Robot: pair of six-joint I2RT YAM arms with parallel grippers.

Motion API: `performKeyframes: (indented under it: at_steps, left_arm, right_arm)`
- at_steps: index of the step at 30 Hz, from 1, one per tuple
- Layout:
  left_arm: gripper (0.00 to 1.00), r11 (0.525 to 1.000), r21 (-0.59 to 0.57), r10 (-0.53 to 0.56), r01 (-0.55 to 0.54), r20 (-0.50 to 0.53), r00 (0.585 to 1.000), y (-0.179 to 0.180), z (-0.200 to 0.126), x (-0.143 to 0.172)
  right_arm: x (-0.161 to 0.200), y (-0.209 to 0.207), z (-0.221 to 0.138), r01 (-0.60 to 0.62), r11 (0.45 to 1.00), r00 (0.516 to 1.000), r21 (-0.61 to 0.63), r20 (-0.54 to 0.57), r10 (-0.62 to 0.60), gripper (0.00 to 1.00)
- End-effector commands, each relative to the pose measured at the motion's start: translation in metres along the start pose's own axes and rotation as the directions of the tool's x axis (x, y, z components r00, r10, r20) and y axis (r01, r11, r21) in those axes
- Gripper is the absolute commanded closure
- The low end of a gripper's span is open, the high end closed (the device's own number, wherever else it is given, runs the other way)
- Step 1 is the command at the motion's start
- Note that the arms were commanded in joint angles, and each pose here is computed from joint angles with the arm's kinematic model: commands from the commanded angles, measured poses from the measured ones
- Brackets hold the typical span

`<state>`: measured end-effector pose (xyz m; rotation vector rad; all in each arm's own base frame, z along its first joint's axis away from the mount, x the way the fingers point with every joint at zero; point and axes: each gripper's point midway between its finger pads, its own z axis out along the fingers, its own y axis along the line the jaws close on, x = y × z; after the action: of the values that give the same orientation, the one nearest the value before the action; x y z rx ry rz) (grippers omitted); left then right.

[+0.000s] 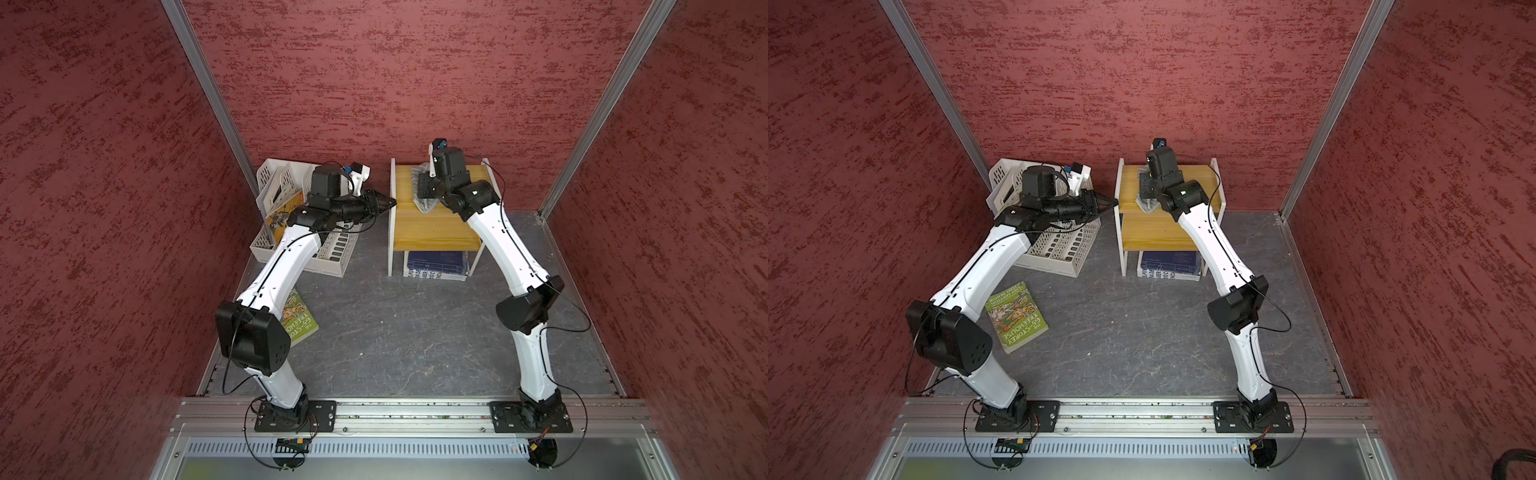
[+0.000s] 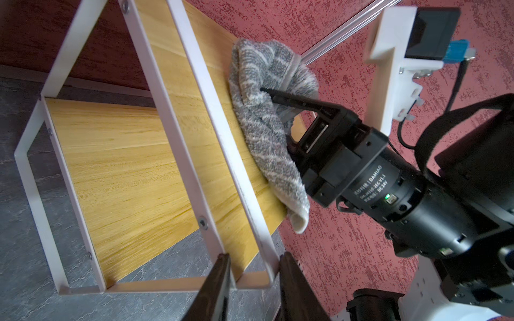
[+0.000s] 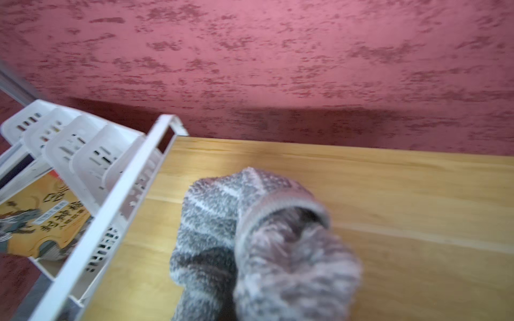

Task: Wipe the bookshelf clean with a cloth
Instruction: Wipe the dust from the shelf.

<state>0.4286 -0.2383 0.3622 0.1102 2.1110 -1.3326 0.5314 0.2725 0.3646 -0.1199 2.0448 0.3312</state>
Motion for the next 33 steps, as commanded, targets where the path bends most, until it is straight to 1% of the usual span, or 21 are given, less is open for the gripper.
performKeyframes:
  at_steps: [1, 5, 7, 10, 15, 19, 21, 25, 27, 30, 32, 33]
  left_arm:
    - [0.65, 0.998, -0.058, -0.032, 0.03, -0.022, 0.999, 0.021, 0.009, 0.006]
    - [0.57, 0.998, -0.051, -0.026, 0.025, -0.013, 1.0, 0.018, 0.009, 0.003]
    - [0.55, 0.999, -0.044, -0.015, 0.014, -0.006, 1.0, 0.015, 0.009, -0.001]
    - [0.52, 1.0, -0.028, 0.003, -0.003, 0.006, 1.0, 0.007, 0.009, -0.006]
    - [0.44, 1.0, -0.004, 0.014, -0.014, 0.027, 1.0, -0.005, 0.006, -0.014]
    - [0.35, 1.0, 0.002, 0.021, -0.022, 0.038, 0.999, -0.01, 0.004, -0.018]
    - [0.34, 1.0, -0.004, 0.018, -0.018, 0.041, 0.999, -0.008, 0.006, -0.02]
    - [0.34, 1.0, -0.01, 0.011, -0.01, 0.025, 1.0, -0.004, 0.014, -0.022]
    - [0.35, 1.0, -0.013, 0.015, -0.015, 0.016, 1.0, -0.003, 0.018, -0.023]
    - [0.38, 1.0, -0.014, 0.022, -0.022, 0.003, 1.0, -0.004, 0.023, -0.024]
    - [0.4, 1.0, -0.015, 0.021, -0.021, -0.003, 1.0, -0.003, 0.027, -0.024]
    - [0.42, 1.0, -0.017, 0.017, -0.017, -0.006, 1.0, -0.001, 0.029, -0.024]
  right_arm:
    - [0.076, 0.033, 0.027, 0.003, 0.996, 0.973, -0.085, -0.23, -0.023, 1.0]
    - [0.079, 0.052, 0.025, -0.027, 0.989, 0.971, -0.143, -0.237, -0.008, 1.0]
    - [0.075, 0.053, 0.023, -0.027, 0.989, 0.974, -0.146, -0.229, -0.008, 1.0]
    - [0.059, 0.047, 0.012, -0.013, 0.992, 0.982, -0.128, -0.191, -0.012, 1.0]
    - [0.014, 0.023, -0.023, -0.037, 0.994, 0.995, -0.103, -0.097, 0.027, 1.0]
    - [-0.018, -0.005, -0.059, -0.038, 0.997, 0.999, -0.07, -0.03, 0.036, 0.99]
    - [-0.032, -0.021, -0.079, -0.033, 0.998, 0.999, -0.047, -0.001, 0.033, 0.99]
    - [-0.05, -0.059, -0.122, 0.003, 1.0, 0.999, 0.031, 0.041, -0.004, 0.97]
    - [-0.05, -0.082, -0.14, 0.031, 0.994, 0.999, 0.107, 0.031, -0.034, 0.97]
    - [-0.044, -0.126, -0.169, 0.059, 0.964, 0.998, 0.259, -0.003, -0.06, 0.97]
    - [-0.036, -0.154, -0.184, 0.052, 0.937, 0.999, 0.344, -0.026, -0.046, 0.97]
    - [-0.031, -0.165, -0.186, 0.042, 0.928, 0.999, 0.369, -0.038, -0.03, 0.97]
